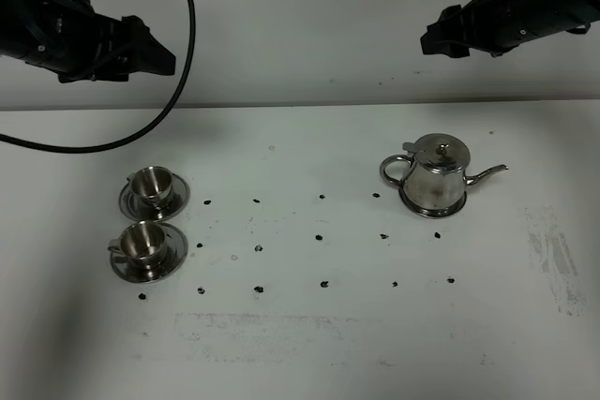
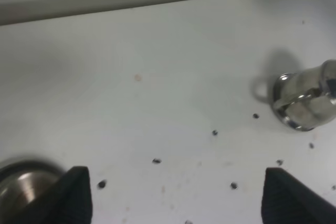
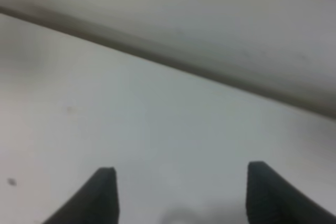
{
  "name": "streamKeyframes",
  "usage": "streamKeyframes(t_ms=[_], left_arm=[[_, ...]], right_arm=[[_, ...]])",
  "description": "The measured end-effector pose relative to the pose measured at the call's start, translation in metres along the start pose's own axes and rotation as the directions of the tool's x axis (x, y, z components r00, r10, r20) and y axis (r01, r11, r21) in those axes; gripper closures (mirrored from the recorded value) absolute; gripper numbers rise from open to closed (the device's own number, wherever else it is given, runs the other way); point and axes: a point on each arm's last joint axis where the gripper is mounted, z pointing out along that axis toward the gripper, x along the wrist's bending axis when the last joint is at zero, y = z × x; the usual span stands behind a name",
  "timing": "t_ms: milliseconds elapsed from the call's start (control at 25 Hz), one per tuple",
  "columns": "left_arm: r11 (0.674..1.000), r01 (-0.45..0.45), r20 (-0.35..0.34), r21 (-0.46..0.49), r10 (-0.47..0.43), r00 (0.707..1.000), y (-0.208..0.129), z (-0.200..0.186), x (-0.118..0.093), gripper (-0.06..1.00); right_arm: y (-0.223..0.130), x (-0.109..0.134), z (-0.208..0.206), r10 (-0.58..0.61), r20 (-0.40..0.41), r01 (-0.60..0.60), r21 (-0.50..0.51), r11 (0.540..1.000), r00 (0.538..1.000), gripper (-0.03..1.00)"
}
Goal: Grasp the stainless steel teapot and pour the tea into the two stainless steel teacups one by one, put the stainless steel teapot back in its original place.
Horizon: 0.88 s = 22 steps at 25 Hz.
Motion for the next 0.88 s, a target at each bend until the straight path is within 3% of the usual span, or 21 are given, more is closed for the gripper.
streamKeyframes(t_ms=[360, 680, 880], left_arm=[[0.988, -0.067, -0.180, -0.137, 0.041, 0.983, -0.050, -0.090, -0.040, 0.30], [0.969, -0.093, -0.285, -0.230, 0.024, 0.958, -0.125, -0.155, -0.063, 0.30], [0.959, -0.103, -0.290, -0.264, 0.022, 0.957, -0.180, -0.177, -0.085, 0.30]], right_arm=[[0.025, 0.047, -0.049, -0.022, -0.057, 0.011, -0.176, 0.984, 0.998, 0.45], [-0.002, 0.082, -0.073, -0.069, -0.074, 0.040, -0.344, 0.938, 0.995, 0.45], [-0.028, 0.106, -0.080, -0.144, -0.042, 0.115, -0.401, 0.909, 0.989, 0.45]])
